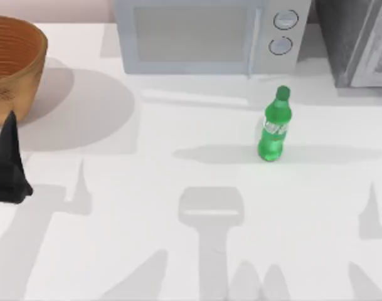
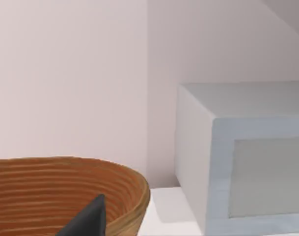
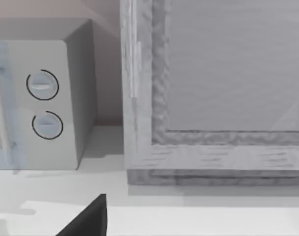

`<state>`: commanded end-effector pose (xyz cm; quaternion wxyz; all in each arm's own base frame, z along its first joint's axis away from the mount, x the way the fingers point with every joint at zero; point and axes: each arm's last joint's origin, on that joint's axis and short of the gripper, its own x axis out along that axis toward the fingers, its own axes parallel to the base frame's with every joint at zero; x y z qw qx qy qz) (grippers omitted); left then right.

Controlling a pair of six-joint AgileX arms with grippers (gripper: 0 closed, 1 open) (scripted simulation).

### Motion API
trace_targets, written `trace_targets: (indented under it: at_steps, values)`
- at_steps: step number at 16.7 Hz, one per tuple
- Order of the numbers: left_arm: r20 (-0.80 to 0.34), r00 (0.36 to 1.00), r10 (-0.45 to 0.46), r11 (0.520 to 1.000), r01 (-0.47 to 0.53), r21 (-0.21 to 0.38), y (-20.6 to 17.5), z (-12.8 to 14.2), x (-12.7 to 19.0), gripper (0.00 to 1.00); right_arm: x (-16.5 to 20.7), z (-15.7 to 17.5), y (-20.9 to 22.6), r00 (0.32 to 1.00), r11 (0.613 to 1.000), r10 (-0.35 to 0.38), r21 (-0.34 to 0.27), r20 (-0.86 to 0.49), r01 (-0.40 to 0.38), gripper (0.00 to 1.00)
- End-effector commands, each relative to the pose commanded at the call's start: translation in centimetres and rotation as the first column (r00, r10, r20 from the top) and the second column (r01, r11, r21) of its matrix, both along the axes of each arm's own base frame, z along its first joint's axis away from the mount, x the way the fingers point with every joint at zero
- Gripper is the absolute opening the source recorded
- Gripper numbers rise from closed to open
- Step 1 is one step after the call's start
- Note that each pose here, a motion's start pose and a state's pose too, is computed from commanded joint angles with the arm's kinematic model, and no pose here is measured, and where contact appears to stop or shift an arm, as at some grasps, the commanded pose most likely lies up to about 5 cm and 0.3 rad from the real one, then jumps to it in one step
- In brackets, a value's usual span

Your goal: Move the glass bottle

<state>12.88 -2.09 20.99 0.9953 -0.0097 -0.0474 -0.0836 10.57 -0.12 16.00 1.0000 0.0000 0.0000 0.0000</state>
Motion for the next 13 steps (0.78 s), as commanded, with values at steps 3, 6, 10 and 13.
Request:
trace_targets:
  at_steps: [3, 6, 10, 13]
  values:
    - [-0.011, 0.995, -0.103, 0.995, 0.103, 0.001, -2.1, 1.5, 3.3, 1.0, 0.0, 0.0, 0.0, 1.0, 1.0, 0.0, 0.0, 0.0, 0.0, 1.0]
    - [-0.066, 0.975, -0.211, 0.977, 0.212, 0.012, -5.6, 0.6, 7.6, 1.0, 0.0, 0.0, 0.0, 1.0, 1.0, 0.0, 0.0, 0.0, 0.0, 1.0]
    - [-0.125, 0.93, -0.344, 0.936, 0.35, 0.024, -11.4, -3.6, 12.2, 1.0, 0.0, 0.0, 0.0, 1.0, 1.0, 0.0, 0.0, 0.0, 0.0, 1.0]
    - [-0.134, 0.892, -0.431, 0.898, 0.438, 0.027, -15.6, -7.7, 13.8, 1.0, 0.0, 0.0, 0.0, 1.0, 1.0, 0.0, 0.0, 0.0, 0.0, 1.0]
